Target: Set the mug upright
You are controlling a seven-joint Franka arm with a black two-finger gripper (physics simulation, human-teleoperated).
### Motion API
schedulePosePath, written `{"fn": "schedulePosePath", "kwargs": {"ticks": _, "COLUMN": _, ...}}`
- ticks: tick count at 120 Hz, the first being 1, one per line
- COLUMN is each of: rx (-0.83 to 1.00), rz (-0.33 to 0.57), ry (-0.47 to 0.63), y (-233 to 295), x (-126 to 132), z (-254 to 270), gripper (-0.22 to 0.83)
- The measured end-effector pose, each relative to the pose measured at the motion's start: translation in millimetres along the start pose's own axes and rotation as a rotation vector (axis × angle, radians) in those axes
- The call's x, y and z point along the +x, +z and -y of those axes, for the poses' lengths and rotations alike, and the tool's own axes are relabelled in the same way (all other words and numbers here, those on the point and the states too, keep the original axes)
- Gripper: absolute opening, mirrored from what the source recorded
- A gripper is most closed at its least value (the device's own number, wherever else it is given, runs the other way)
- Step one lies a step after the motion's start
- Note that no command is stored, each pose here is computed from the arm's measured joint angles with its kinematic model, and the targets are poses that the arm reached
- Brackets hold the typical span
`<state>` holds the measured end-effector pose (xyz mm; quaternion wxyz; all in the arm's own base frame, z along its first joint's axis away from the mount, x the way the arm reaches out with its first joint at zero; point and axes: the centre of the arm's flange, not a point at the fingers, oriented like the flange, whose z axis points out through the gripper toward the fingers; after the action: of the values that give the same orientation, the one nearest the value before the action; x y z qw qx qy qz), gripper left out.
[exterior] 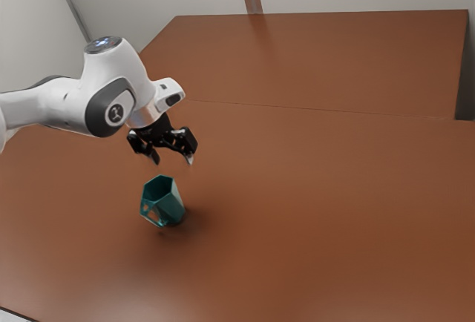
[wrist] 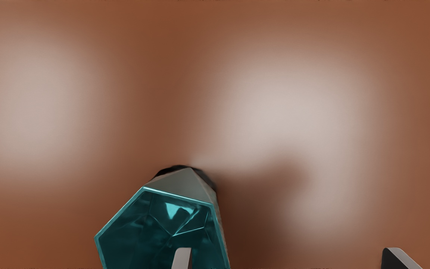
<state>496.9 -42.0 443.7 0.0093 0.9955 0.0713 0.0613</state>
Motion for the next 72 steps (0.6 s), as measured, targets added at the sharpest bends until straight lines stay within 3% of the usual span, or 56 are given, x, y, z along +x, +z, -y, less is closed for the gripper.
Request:
{"fn": "schedulePosePath", "kwargs": {"ticks": 41, "rx": 0.026, "rz": 0.085, "ry": -0.007, "y": -59.7, "x": 48.8, "z": -8.1, "gripper": 0.59}}
{"fn": "schedulePosePath", "kwargs": {"ticks": 72, "rx": 0.045, "rz": 0.138, "ry": 0.005, "y": -85.1, "x": 62.6, "z": -12.2, "gripper": 0.60}}
